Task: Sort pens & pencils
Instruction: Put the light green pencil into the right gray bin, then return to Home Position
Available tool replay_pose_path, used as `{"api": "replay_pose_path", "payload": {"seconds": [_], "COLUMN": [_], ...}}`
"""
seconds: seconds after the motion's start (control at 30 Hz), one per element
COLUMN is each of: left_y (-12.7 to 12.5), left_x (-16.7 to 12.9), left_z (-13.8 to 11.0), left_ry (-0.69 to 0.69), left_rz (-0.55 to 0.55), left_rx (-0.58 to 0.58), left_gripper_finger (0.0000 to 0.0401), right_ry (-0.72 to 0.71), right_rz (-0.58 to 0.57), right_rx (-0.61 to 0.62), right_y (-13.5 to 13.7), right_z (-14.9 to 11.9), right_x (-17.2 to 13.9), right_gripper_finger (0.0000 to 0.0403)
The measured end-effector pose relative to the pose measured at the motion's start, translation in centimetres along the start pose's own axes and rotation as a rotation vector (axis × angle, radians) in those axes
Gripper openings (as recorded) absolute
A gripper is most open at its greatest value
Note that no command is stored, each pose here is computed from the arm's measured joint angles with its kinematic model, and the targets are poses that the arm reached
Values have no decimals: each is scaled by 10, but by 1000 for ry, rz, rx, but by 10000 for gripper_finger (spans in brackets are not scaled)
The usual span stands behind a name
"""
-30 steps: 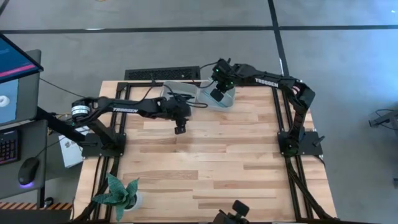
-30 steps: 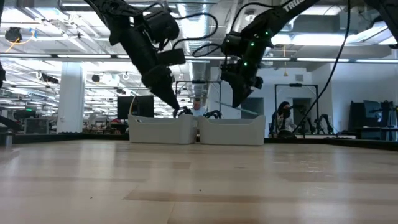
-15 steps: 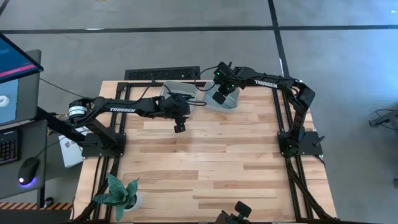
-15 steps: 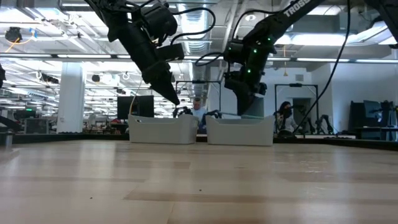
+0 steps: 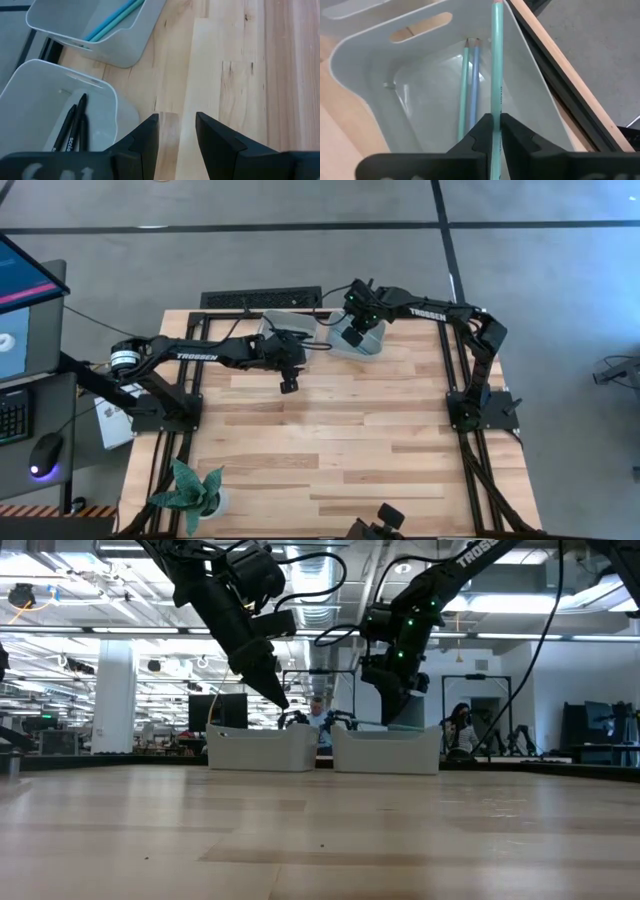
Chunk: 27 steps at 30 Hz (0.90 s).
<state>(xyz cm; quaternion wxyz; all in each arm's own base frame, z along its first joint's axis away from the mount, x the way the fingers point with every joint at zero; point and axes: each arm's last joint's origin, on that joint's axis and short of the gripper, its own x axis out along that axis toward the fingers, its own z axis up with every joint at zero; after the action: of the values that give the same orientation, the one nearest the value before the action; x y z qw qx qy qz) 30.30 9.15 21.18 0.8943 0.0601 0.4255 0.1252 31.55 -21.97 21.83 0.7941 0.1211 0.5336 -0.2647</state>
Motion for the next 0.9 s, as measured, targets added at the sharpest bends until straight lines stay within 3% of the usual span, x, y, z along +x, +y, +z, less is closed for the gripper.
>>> {"api": "replay_pose_path", "payload": {"seconds": [0.5,0.7,0.9], "left_y": [0,14,47], "left_x": [0,-22,-82], "left_z": [0,7,13], "left_ry": [1,-72,-283], "left_rz": [8,131,176], "left_rx": [5,-12,-117], "left_gripper_finger": [122,122,122], "right_ry": [-3,-192,-499], "right_rz": [-12,-58,-97], "right_rx": [1,28,75], "right_y": [-1,-13,-30], "right_z": [5,30,29], "right_x": [-7,-75,-164], "right_gripper_finger": [132,142,144]}}
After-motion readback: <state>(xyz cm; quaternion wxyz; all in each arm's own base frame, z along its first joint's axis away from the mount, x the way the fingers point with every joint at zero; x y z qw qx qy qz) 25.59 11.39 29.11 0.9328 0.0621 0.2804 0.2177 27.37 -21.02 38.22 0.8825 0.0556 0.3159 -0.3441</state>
